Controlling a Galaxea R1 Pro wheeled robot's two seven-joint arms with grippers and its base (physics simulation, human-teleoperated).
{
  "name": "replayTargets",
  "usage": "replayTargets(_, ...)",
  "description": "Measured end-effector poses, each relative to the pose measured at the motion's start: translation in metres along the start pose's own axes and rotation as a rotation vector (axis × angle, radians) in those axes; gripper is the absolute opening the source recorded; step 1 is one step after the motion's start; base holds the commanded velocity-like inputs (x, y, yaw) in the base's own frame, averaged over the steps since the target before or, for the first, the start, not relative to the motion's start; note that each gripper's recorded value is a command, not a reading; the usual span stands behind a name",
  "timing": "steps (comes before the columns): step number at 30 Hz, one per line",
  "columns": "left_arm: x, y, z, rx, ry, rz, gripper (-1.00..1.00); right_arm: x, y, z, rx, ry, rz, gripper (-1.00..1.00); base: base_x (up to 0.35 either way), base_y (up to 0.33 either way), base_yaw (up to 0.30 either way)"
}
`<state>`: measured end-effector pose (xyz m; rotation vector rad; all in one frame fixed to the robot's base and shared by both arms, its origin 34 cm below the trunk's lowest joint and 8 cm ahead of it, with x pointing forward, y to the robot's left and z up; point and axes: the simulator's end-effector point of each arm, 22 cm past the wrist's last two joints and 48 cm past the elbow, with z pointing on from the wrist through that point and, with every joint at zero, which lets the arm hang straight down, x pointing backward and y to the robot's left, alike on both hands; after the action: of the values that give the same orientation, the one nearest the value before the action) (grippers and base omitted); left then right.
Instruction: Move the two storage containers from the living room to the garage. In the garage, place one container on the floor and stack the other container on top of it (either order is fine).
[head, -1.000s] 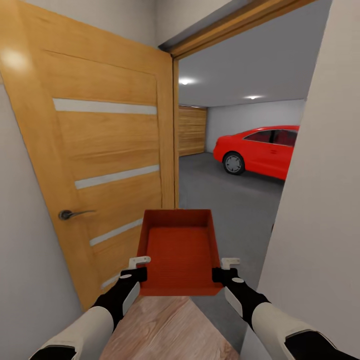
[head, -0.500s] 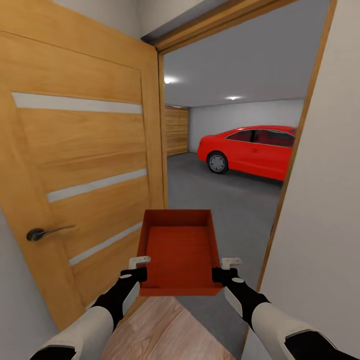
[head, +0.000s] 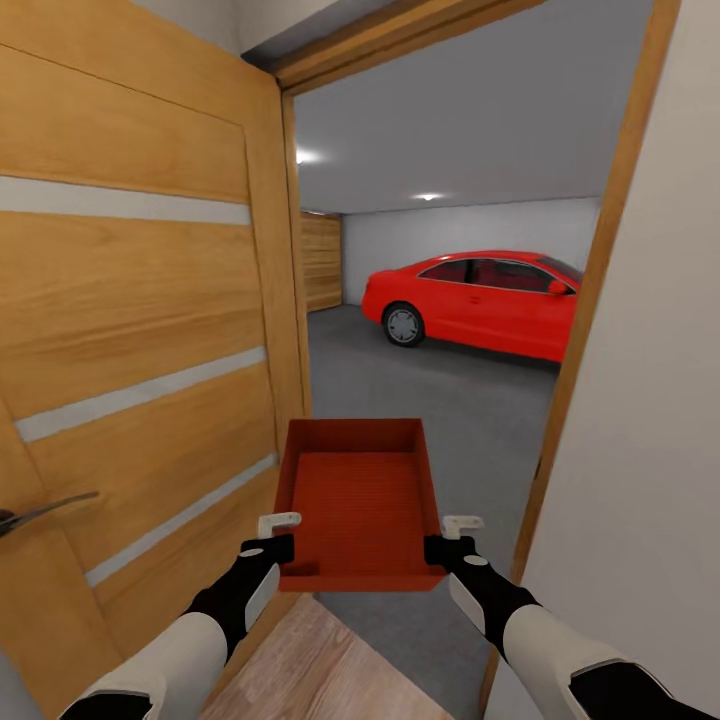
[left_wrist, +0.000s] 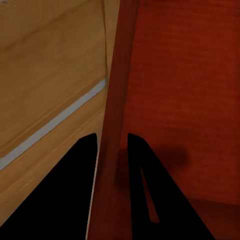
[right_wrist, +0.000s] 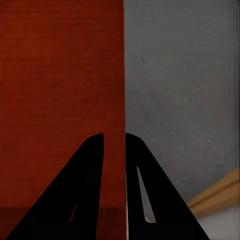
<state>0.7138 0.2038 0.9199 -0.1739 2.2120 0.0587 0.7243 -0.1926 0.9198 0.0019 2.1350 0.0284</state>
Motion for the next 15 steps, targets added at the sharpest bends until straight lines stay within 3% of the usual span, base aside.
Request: replayTargets(15, 0.0001, -0.0002, 0.0000, 0.000, 0.000, 0.000, -1.00, 0.0000, -0.0002, 0.0000, 0.000, 0.000, 0.000, -1.00, 0.203, 0.168, -0.228)
